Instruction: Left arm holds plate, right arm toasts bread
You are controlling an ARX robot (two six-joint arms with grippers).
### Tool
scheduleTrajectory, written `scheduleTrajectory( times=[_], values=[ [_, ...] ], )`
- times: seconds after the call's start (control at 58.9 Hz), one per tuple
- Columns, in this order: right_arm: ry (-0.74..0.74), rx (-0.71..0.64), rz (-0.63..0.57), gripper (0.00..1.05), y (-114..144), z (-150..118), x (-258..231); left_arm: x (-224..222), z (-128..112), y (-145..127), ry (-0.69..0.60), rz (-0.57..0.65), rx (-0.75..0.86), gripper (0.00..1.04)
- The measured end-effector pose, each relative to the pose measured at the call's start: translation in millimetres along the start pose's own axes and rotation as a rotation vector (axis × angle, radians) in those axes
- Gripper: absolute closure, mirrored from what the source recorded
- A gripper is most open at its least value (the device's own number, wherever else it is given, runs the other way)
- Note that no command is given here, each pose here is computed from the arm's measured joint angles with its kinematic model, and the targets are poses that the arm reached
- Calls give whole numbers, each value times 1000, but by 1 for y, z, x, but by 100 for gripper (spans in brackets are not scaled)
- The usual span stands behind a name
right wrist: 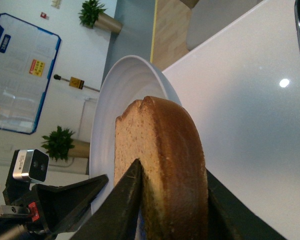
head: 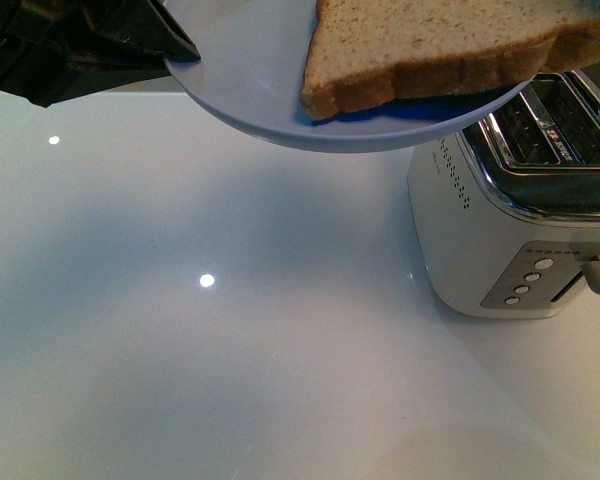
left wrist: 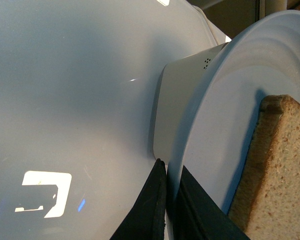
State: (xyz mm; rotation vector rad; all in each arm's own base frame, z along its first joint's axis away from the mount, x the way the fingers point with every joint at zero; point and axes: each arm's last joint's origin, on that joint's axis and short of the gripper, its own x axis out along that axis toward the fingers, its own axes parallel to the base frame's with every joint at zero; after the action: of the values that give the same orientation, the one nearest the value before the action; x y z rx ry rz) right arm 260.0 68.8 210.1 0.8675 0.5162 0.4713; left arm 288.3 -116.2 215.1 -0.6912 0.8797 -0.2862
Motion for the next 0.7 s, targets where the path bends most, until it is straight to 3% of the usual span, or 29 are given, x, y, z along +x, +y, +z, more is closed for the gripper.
scheduleTrajectory(
  times=[0.068,0.153,0.408,0.561,0.612,0.697],
  values=[
    [-14,-1,6,90,1,3,-3,0,0,0,-3,2,-1,102],
    [-19,-3,31,100,6,6,-6,0,0,0,-1,0,-4,102],
    [-74,-15,75,101,21,22,-19,0,0,0,1,-1,-8,102],
    [-170,-61,76,101,37,48,-34,0,0,0,1,-2,-8,102],
    [-235,-107,34,101,43,63,-40,0,0,0,1,-2,-8,102],
    [-349,-284,-141,101,55,90,-47,-1,0,0,0,-3,-8,102]
  ],
)
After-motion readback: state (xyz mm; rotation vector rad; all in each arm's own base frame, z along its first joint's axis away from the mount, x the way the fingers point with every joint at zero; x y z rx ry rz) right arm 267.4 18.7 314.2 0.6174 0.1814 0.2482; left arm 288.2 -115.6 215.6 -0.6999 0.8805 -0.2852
